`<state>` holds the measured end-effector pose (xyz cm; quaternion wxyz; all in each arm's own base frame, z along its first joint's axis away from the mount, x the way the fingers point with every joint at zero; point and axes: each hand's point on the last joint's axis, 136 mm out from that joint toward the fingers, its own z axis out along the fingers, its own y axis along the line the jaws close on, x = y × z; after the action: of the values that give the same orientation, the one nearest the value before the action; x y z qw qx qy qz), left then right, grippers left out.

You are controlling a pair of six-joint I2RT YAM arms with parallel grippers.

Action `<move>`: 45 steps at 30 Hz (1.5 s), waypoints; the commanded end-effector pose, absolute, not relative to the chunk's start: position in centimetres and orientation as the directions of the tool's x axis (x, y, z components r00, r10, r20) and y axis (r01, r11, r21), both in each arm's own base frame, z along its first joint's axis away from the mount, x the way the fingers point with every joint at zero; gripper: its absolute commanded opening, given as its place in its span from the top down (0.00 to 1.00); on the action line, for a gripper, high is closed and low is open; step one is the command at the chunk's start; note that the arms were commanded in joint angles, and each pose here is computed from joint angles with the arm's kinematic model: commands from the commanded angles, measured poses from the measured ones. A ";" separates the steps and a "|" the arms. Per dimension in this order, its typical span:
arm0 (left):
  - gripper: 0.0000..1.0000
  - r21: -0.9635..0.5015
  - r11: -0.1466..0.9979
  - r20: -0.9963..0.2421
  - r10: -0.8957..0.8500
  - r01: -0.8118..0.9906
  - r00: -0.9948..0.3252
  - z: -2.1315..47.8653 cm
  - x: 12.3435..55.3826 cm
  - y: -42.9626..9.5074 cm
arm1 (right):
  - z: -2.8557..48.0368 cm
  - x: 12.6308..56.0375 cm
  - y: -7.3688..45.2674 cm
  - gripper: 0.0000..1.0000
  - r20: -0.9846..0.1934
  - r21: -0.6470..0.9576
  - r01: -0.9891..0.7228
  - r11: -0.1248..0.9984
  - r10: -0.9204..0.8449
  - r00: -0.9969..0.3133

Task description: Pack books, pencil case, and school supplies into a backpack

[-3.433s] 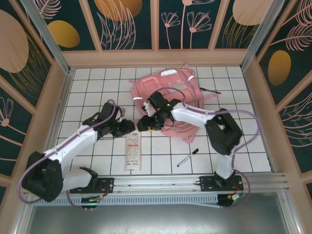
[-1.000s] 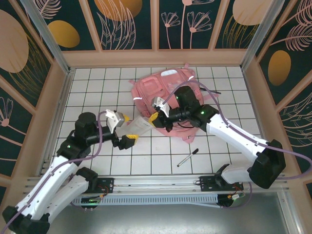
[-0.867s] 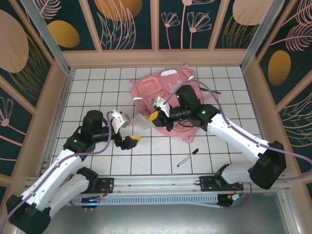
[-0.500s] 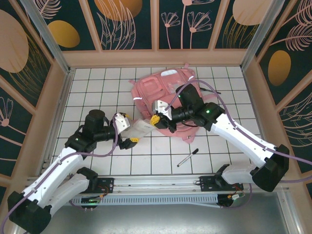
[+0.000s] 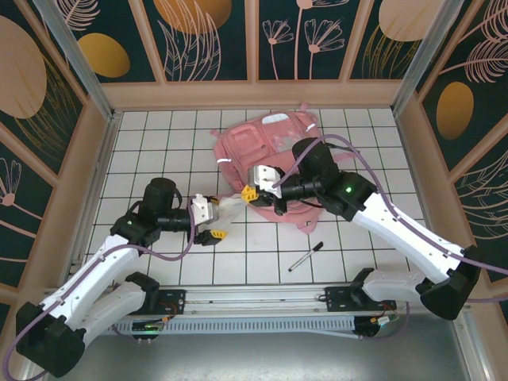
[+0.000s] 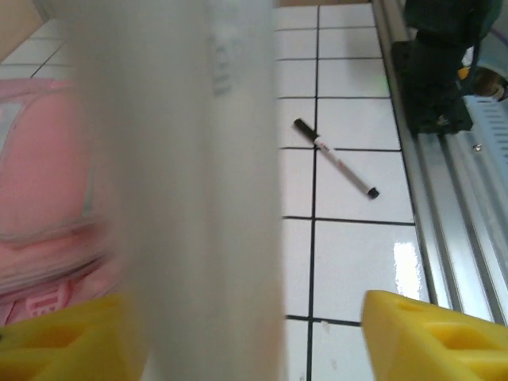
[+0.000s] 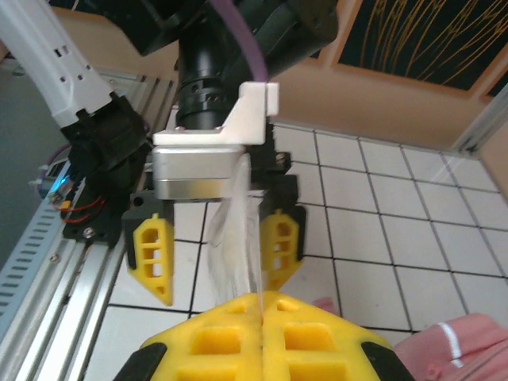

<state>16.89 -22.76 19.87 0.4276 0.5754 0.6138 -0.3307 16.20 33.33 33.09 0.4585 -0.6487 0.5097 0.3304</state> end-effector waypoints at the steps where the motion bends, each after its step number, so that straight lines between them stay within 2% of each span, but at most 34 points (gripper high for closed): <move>1: 0.53 0.123 0.062 -0.932 0.350 0.991 0.093 21.8 15.9 -23.3 | 36.7 16.0 33.7 1.00 -0.894 -0.360 -0.932 -0.041 -0.269 0.357; 3: 0.81 0.142 0.065 -0.930 0.350 0.988 0.111 22.2 16.2 -23.4 | 37.2 15.9 33.4 1.00 -0.900 -0.371 -0.928 -0.017 -0.240 0.364; 4: 1.00 0.149 0.065 -0.931 0.345 0.987 0.118 22.6 16.4 -23.5 | 37.2 16.0 33.3 1.00 -0.902 -0.376 -0.927 0.003 -0.232 0.365; 7: 1.00 0.130 0.080 -0.955 0.277 0.988 0.103 25.0 16.9 -24.1 | 37.3 16.0 32.5 0.81 -0.910 -0.377 -0.924 0.058 -0.211 0.358; 10: 1.00 0.143 0.024 -0.975 0.176 0.989 0.136 27.5 16.3 -24.8 | 37.0 15.6 31.3 0.50 -0.924 -0.351 -0.932 0.089 -0.196 0.329; 11: 1.00 0.144 0.012 -0.978 0.153 0.990 0.140 28.2 16.2 -24.9 | 36.6 15.6 30.8 0.27 -0.931 -0.332 -0.938 0.102 -0.193 0.309; 12: 1.00 0.153 -0.001 -0.980 0.133 0.988 0.151 29.0 16.2 -25.1 | 36.3 15.6 30.3 0.20 -0.941 -0.307 -0.945 0.115 -0.186 0.283; 16: 1.00 0.160 -0.079 -0.982 0.086 0.984 0.166 30.8 15.6 -25.6 | 35.6 15.5 29.9 0.18 -0.974 -0.211 -0.970 0.120 -0.114 0.198; 19: 1.00 0.180 -0.108 -0.980 0.067 0.978 0.188 31.2 15.4 -26.0 | 36.3 15.0 30.6 0.19 -0.990 -0.140 -0.986 0.087 0.008 0.141; 22: 1.00 0.171 -0.118 -0.983 0.051 0.978 0.178 31.6 15.6 -26.6 | 36.8 14.6 31.9 0.29 -0.989 -0.113 -0.993 0.035 0.090 0.116; 27: 1.00 0.132 -0.128 -0.990 0.029 0.983 0.137 32.0 15.9 -27.9 | 37.5 13.9 33.5 0.83 -0.983 -0.122 -0.992 -0.027 0.141 0.117; 28: 0.93 0.124 -0.120 -0.991 0.026 0.985 0.128 32.0 16.1 -28.2 | 37.5 13.9 33.6 0.94 -0.982 -0.129 -0.991 -0.030 0.144 0.123; 29: 0.73 0.107 -0.101 -0.994 0.026 0.989 0.110 31.9 16.6 -28.4 | 37.5 14.0 33.5 1.00 -0.981 -0.139 -0.990 -0.021 0.140 0.135; 30: 0.57 0.092 -0.083 -0.995 0.027 0.992 0.094 32.0 16.9 -28.6 | 37.4 14.3 33.4 1.00 -0.980 -0.150 -0.989 0.004 0.130 0.150; 34: 0.36 0.076 -0.010 -0.995 0.063 0.997 0.076 30.8 18.1 -28.6 | 37.9 17.6 31.2 1.00 -0.966 -0.244 -0.944 0.223 0.027 0.256; 35: 0.28 0.051 0.068 -0.995 0.084 0.996 0.045 30.0 19.4 -28.6 | 38.2 19.1 29.9 1.00 -0.961 -0.267 -0.912 0.311 -0.013 0.277; 36: 0.26 0.005 0.159 -0.996 0.094 0.987 -0.010 29.2 21.1 -28.5 | 38.5 20.8 28.4 1.00 -0.958 -0.277 -0.869 0.411 -0.054 0.280; 38: 0.30 -0.052 0.205 -0.991 0.107 0.977 -0.075 27.8 22.6 -29.0 | 39.4 23.9 24.7 1.00 -0.957 -0.274 -0.760 0.589 -0.092 0.273; 41: 0.32 -0.036 0.251 -0.986 0.146 0.967 -0.075 25.9 23.7 -30.9 | 40.5 27.7 18.3 1.00 -0.975 -0.178 -0.576 0.798 -0.063 0.214; 45: 0.30 0.056 0.327 -0.967 0.254 0.943 -0.031 22.9 26.4 -33.7 | 38.9 31.7 9.8 1.00 -0.998 -0.004 -0.293 0.956 0.015 0.061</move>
<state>23.52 -32.47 23.13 0.4704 0.4770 0.6250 -0.4007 29.39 15.76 38.79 0.7196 -0.2395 0.6303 0.1657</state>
